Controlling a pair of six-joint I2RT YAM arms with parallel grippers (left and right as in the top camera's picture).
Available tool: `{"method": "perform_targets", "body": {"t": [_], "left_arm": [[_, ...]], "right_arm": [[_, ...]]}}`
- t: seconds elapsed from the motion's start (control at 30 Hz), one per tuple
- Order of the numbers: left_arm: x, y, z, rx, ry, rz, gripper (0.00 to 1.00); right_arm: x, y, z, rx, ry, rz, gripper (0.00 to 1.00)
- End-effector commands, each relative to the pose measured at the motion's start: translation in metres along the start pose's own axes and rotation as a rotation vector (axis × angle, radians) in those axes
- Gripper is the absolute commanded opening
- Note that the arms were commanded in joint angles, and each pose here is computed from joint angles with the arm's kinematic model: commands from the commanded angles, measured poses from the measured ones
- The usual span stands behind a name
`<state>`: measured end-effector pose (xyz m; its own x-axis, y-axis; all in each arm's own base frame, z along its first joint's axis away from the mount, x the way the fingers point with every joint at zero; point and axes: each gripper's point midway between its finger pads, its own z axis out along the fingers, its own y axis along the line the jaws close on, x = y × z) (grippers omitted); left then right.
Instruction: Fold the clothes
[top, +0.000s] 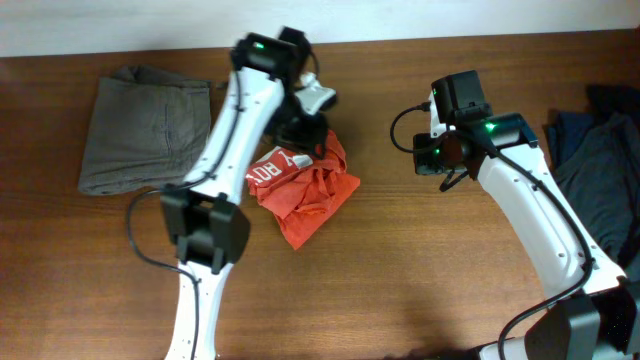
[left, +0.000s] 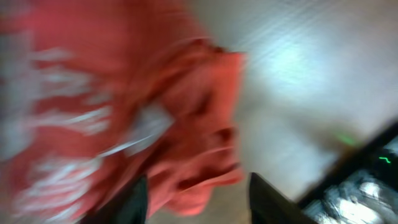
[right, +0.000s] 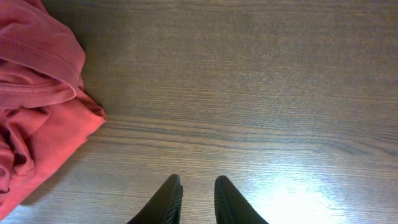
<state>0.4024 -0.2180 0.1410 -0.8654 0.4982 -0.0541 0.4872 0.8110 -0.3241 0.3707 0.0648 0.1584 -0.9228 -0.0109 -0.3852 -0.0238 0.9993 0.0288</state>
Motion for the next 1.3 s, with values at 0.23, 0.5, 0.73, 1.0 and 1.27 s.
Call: {"method": "perform_targets", "body": {"t": [0.23,0.5,0.73,1.0,1.27], "left_arm": [[0.019,0.083,0.008,-0.225,0.030,-0.091,0.01],[0.067,0.031,0.067,0.027,0.247,-0.031,0.01],[0.085,-0.051,0.022,0.062,0.233,0.128,0.00],[0.088,-0.009,-0.041,-0.194,0.071,-0.055,0.01],[0.085,0.078,-0.119,-0.357,-0.217,-0.288,0.12]], "right_arm": [[-0.002,0.001,-0.001,-0.006,0.001,0.015,0.24],[0.004,0.000,-0.001,-0.002,0.022,0.014,0.23],[0.003,0.000,-0.001,-0.002,0.021,0.014,0.23],[0.001,0.012,-0.002,-0.072,0.014,0.012,0.24],[-0.006,0.156,-0.019,-0.689,-0.049,-0.233,0.24]]}}
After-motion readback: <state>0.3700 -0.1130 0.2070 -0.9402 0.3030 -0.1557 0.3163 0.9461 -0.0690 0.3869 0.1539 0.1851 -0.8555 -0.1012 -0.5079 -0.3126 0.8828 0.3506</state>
